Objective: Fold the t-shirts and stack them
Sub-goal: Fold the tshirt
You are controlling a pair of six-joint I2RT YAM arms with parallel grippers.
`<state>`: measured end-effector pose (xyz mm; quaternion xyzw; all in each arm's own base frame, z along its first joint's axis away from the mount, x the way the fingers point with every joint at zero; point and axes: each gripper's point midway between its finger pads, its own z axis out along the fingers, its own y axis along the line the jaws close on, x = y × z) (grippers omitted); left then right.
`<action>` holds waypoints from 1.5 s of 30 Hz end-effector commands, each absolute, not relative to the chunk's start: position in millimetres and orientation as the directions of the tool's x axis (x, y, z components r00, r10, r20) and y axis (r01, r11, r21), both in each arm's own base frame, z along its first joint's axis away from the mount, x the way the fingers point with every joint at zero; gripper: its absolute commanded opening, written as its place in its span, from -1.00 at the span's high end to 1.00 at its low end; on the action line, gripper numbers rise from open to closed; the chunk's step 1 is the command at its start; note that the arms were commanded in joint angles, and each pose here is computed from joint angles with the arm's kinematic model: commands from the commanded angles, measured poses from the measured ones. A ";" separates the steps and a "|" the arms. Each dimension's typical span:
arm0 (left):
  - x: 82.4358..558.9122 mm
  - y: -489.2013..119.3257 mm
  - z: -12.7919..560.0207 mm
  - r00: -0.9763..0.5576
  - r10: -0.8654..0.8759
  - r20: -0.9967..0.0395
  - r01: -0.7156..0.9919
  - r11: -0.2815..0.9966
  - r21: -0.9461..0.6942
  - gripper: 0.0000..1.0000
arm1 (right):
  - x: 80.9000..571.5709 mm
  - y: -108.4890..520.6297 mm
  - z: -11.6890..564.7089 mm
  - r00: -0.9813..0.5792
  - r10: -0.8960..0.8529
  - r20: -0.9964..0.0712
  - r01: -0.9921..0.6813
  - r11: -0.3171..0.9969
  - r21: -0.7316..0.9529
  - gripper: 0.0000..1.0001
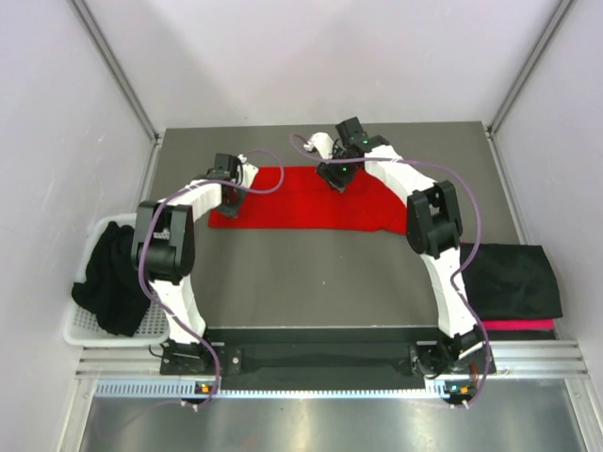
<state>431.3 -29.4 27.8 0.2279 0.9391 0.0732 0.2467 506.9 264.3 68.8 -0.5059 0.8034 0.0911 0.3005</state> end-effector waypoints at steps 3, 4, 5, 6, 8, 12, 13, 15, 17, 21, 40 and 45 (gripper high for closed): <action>436.9 -26.5 65.2 -0.728 0.451 -0.515 0.353 0.892 0.282 0.48 | 508.6 249.6 195.1 -0.176 -0.690 -0.702 -0.759 0.549 -0.350 -0.23; 439.3 -28.0 82.7 -0.699 0.458 -0.549 0.353 0.889 0.292 0.45 | 502.1 244.0 189.2 -0.174 -0.699 -0.694 -0.755 0.547 -0.361 -0.24; 440.5 -32.2 91.4 -0.668 0.479 -0.569 0.380 0.878 0.292 0.39 | 495.1 236.9 215.3 -0.143 -0.689 -0.711 -0.730 0.559 -0.394 -0.33; 440.7 -34.0 99.8 -0.648 0.486 -0.586 0.388 0.873 0.295 0.37 | 491.8 229.2 219.8 -0.145 -0.693 -0.706 -0.708 0.571 -0.415 -0.39; 439.4 -37.8 122.4 -0.594 0.508 -0.624 0.408 0.859 0.310 0.35 | 480.5 217.0 211.3 -0.164 -0.699 -0.696 -0.693 0.584 -0.423 -0.42; 428.8 -33.2 131.6 -0.568 0.580 -0.585 0.463 0.812 0.355 0.35 | 446.6 193.7 188.7 -0.254 -0.711 -0.656 -0.722 0.591 -0.361 -0.39; 420.1 -31.2 124.7 -0.582 0.595 -0.554 0.484 0.801 0.351 0.36 | 435.1 190.1 173.2 -0.286 -0.715 -0.638 -0.748 0.583 -0.318 -0.36; 412.4 -27.0 116.7 -0.579 0.631 -0.516 0.515 0.774 0.369 0.37 | 408.3 180.5 142.7 -0.363 -0.711 -0.602 -0.805 0.565 -0.181 -0.22; 404.4 -23.1 104.8 -0.580 0.652 -0.488 0.533 0.757 0.378 0.37 | 395.9 165.6 126.9 -0.426 -0.690 -0.585 -0.810 0.579 -0.093 -0.10; 401.3 -24.3 92.0 -0.593 0.646 -0.480 0.540 0.762 0.359 0.38 | 379.8 136.8 99.3 -0.494 -0.675 -0.548 -0.790 0.612 -0.042 -0.06; 431.4 -8.3 32.1 -0.709 0.561 -0.427 0.448 0.826 0.341 0.46 | 352.7 68.9 57.8 -0.608 -0.660 -0.441 -0.735 0.678 -0.001 -0.11; 433.0 -6.6 20.8 -0.724 0.553 -0.413 0.442 0.831 0.338 0.47 | 356.4 50.3 59.6 -0.631 -0.634 -0.447 -0.706 0.708 -0.008 -0.11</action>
